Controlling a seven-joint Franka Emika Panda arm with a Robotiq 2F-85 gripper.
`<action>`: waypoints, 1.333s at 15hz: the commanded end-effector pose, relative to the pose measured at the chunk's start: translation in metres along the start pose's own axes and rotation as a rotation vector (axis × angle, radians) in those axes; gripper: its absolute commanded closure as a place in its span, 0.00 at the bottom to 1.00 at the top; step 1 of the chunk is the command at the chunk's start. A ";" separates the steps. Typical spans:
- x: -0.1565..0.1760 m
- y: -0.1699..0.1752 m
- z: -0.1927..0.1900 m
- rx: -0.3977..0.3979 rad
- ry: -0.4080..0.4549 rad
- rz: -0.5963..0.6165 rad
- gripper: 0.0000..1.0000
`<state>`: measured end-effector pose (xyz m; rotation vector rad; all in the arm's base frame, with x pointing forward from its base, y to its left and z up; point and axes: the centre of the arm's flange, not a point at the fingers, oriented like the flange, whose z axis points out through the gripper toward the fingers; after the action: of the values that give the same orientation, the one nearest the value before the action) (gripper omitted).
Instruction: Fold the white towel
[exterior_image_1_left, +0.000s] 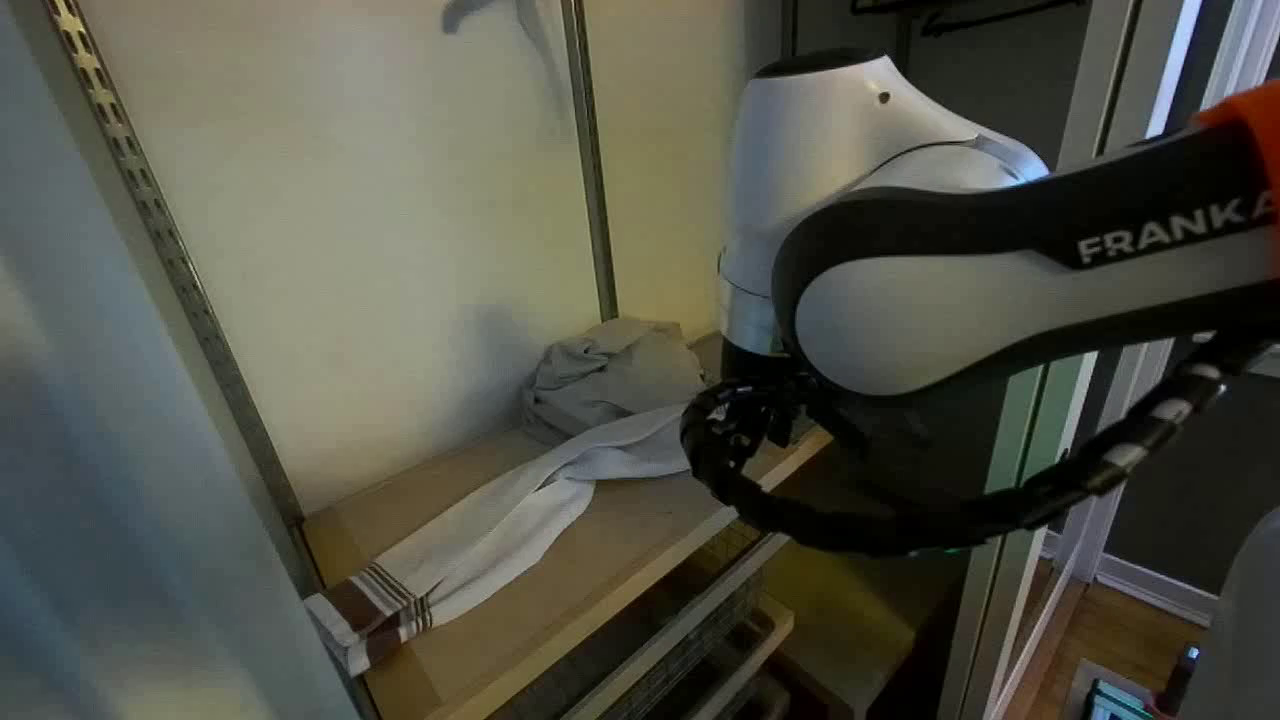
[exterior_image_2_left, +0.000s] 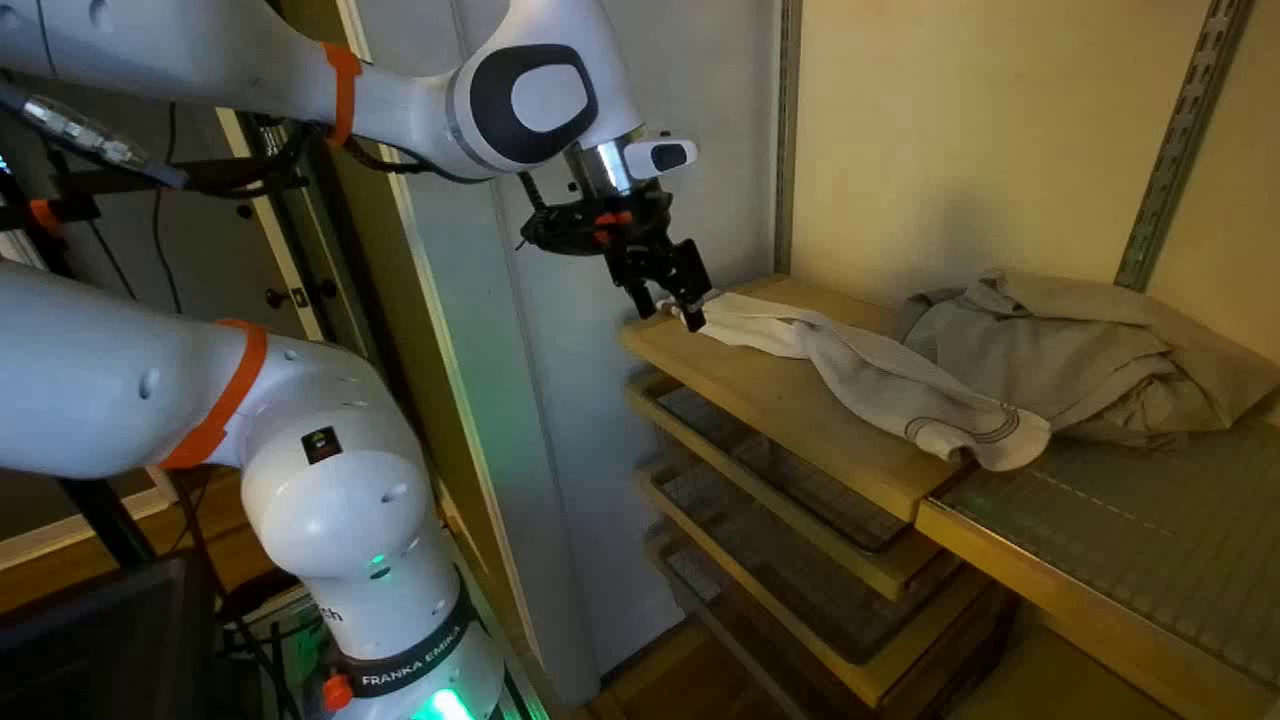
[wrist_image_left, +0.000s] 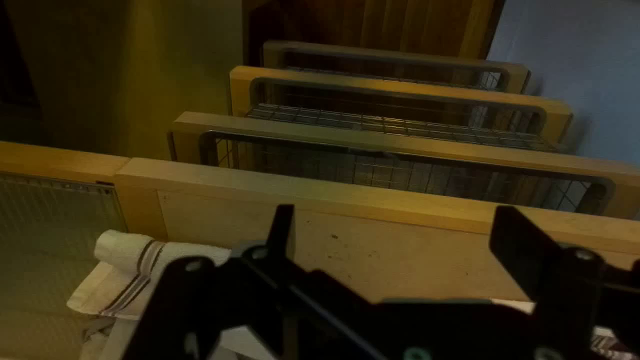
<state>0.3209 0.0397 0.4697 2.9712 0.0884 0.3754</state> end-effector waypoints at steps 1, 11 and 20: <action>0.000 0.000 0.000 0.000 0.000 0.000 0.00; 0.073 0.088 0.006 0.083 0.186 0.153 0.00; 0.140 0.224 0.095 0.211 0.235 0.435 0.00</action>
<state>0.4475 -0.1508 0.4684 3.0803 -0.4732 0.8156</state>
